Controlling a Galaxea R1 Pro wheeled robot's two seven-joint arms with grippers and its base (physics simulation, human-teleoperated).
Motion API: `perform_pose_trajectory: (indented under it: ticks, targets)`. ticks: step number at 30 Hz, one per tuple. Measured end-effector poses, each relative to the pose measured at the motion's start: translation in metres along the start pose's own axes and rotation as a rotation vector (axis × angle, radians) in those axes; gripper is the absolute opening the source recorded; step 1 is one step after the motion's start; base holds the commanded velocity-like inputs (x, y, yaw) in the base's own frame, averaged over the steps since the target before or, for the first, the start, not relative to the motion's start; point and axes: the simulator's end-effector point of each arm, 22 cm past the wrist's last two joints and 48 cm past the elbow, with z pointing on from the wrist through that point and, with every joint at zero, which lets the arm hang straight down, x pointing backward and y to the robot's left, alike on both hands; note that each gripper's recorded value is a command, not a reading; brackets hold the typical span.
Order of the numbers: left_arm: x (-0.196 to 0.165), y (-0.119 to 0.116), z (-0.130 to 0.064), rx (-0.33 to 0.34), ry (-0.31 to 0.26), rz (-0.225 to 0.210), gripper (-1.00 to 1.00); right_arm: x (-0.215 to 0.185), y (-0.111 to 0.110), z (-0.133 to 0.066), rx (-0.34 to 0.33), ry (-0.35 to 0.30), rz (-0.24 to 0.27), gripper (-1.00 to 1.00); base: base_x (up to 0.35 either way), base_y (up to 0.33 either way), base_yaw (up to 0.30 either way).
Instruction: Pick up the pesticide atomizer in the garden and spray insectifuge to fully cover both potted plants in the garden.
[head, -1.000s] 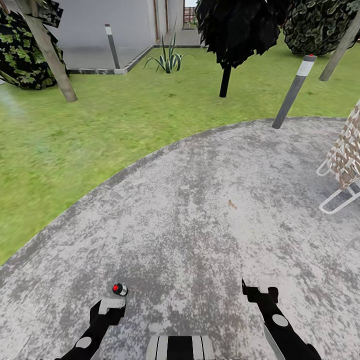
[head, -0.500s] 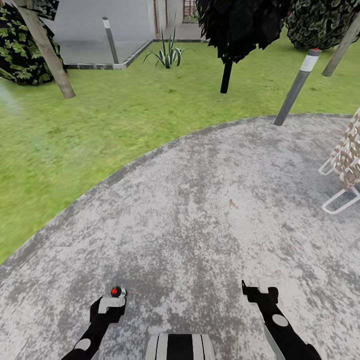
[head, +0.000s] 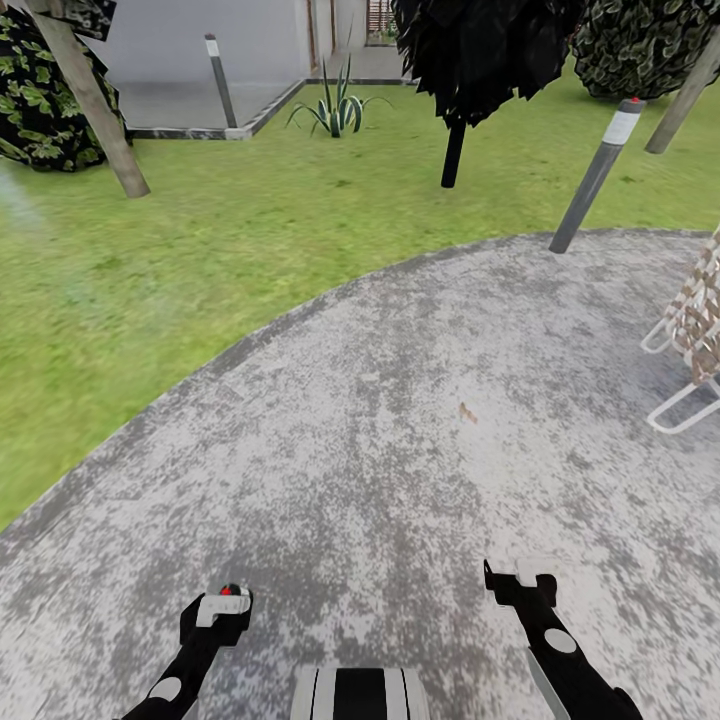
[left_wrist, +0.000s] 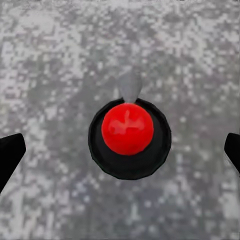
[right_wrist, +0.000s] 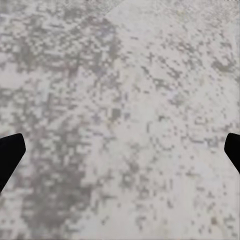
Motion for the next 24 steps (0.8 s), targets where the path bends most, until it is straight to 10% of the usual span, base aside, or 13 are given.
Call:
perform_pose_trajectory:
  ticks: [24]
  targets:
    - [0.014,-0.001,0.0,0.003,0.018,0.001,1.0,0.014,0.001,0.003,-0.001,0.026,-0.003,1.0,0.003,0.0,0.0]
